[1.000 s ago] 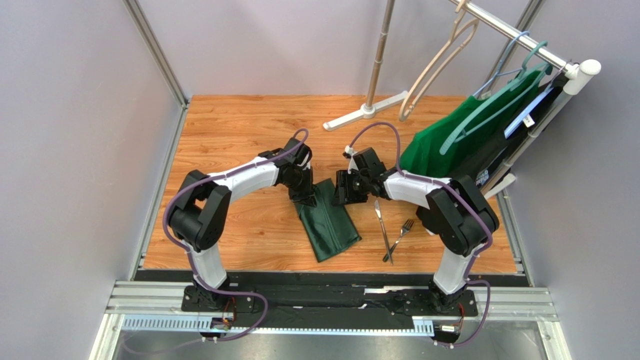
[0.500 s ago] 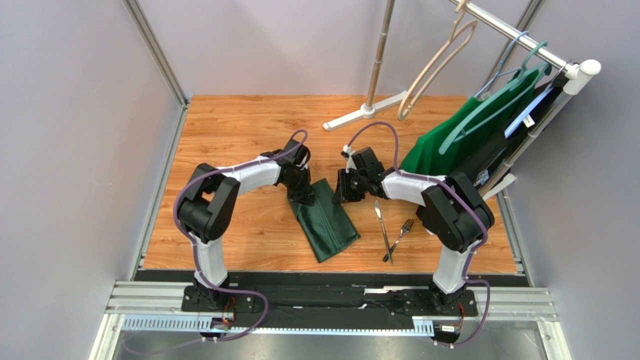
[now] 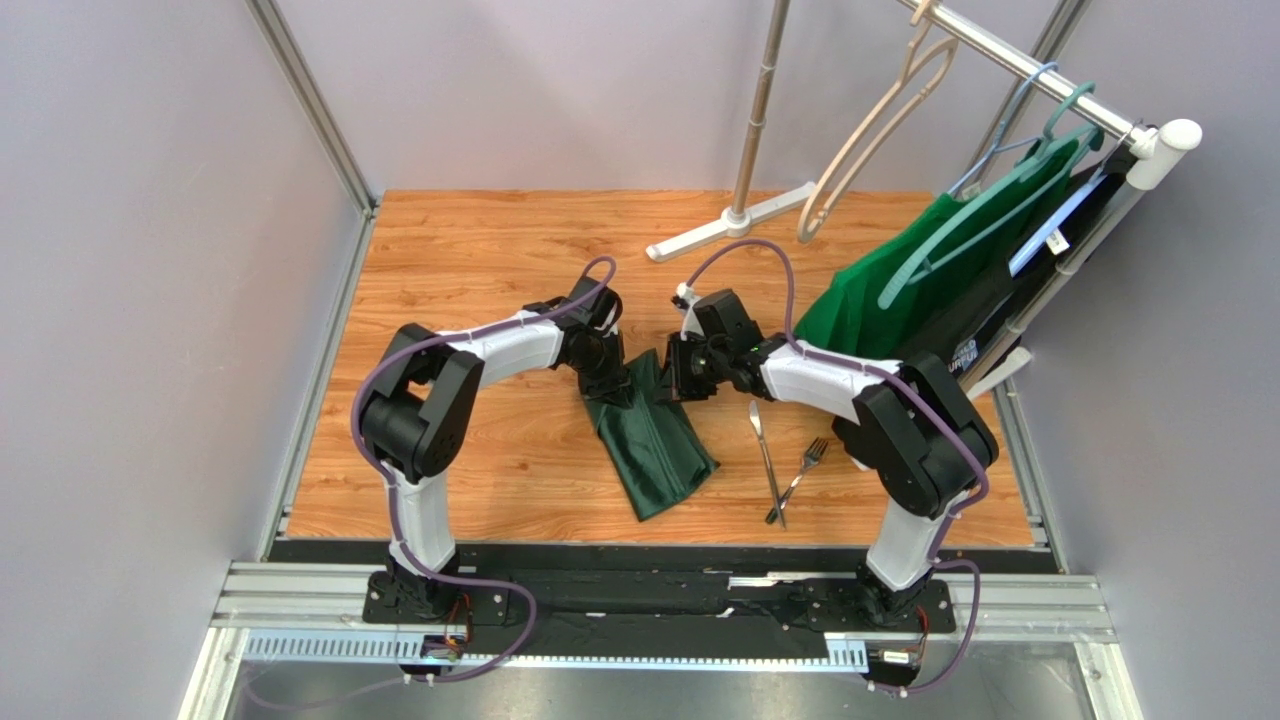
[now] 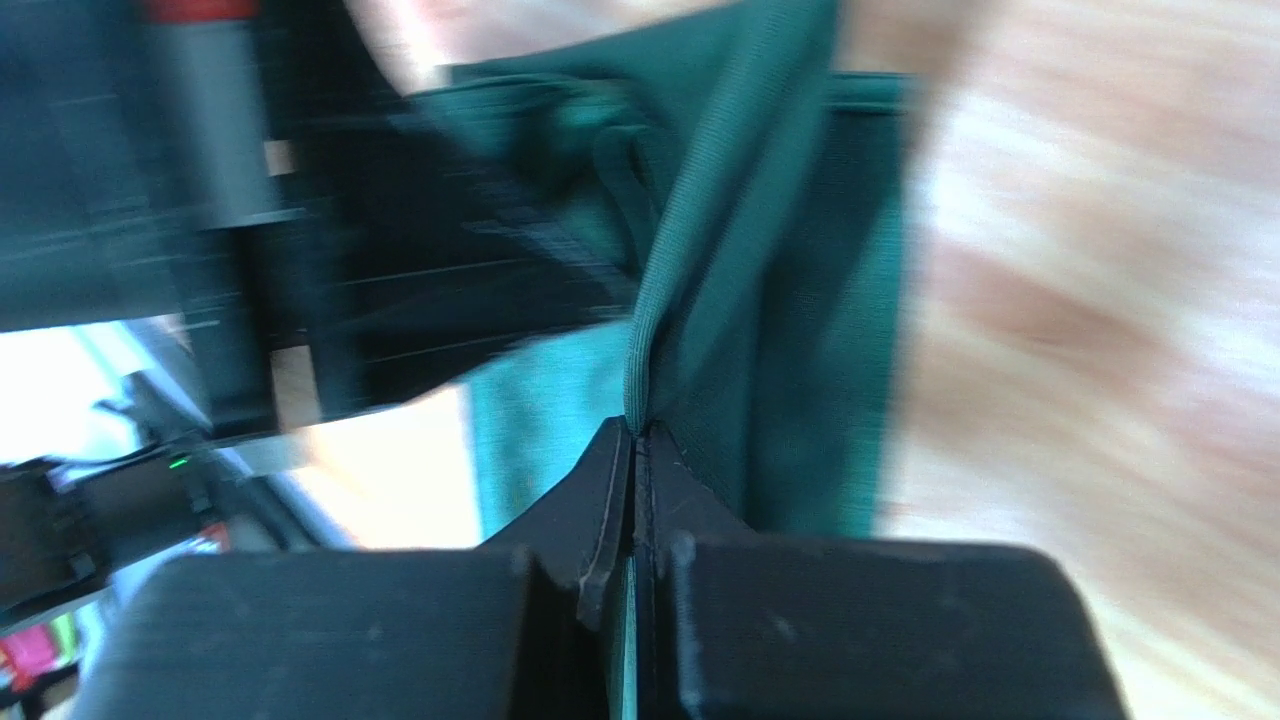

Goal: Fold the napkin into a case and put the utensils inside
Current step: Fold the 2/3-rectangle-folded napkin at the center of the board.

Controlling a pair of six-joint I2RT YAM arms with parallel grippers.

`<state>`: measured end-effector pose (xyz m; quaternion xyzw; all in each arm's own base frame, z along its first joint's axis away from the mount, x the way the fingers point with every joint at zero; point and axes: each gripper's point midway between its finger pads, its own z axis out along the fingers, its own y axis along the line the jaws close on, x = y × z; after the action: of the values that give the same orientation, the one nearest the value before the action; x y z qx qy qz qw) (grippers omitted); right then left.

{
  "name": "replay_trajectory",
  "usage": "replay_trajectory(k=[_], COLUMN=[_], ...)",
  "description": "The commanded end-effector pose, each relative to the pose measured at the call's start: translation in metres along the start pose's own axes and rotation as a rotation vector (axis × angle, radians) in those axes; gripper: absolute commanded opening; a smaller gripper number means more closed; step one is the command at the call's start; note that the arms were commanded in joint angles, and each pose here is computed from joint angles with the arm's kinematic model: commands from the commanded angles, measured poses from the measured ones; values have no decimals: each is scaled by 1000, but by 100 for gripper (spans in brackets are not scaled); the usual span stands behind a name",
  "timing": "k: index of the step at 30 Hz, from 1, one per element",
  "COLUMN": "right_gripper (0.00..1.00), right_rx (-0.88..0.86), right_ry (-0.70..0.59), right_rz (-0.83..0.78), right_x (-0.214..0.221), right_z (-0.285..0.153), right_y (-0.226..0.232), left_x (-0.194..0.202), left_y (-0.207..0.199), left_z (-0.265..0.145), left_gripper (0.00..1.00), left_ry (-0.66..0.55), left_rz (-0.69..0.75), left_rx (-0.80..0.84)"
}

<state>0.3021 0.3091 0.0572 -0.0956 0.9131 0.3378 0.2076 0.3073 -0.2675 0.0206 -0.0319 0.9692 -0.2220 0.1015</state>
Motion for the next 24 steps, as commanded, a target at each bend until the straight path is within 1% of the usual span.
replay_trajectory(k=[1, 2, 8, 11, 15, 20, 22, 23, 24], right_gripper=[0, 0, 0, 0, 0, 0, 3, 11, 15], right_rx=[-118, -123, -71, -62, -53, 23, 44, 44, 47], right_ry=[-49, -54, -56, -74, -79, -112, -75, -66, -57], right_rz=[11, 12, 43, 38, 13, -2, -13, -9, -23], right_x=[-14, -13, -2, -3, -6, -19, -16, -18, -17], right_z=[-9, -9, -4, -7, -9, -18, -18, -19, -20], right_y=[51, 56, 44, 42, 43, 25, 14, 8, 4], left_x=[-11, -12, -12, -9, -9, -7, -5, -4, -3], left_y=[-1, -2, -7, -11, -10, -10, -11, -10, -11], left_z=[3, 2, -13, -23, -38, -35, -35, -38, -39], left_gripper=[5, 5, 5, 5, 6, 6, 7, 8, 10], left_ry=[-38, -41, -43, -38, -74, -38, -36, -40, -42], left_rz=[13, 17, 28, 27, 35, 41, 42, 44, 50], left_rx=[-7, -5, 5, 15, 15, 11, 23, 25, 27])
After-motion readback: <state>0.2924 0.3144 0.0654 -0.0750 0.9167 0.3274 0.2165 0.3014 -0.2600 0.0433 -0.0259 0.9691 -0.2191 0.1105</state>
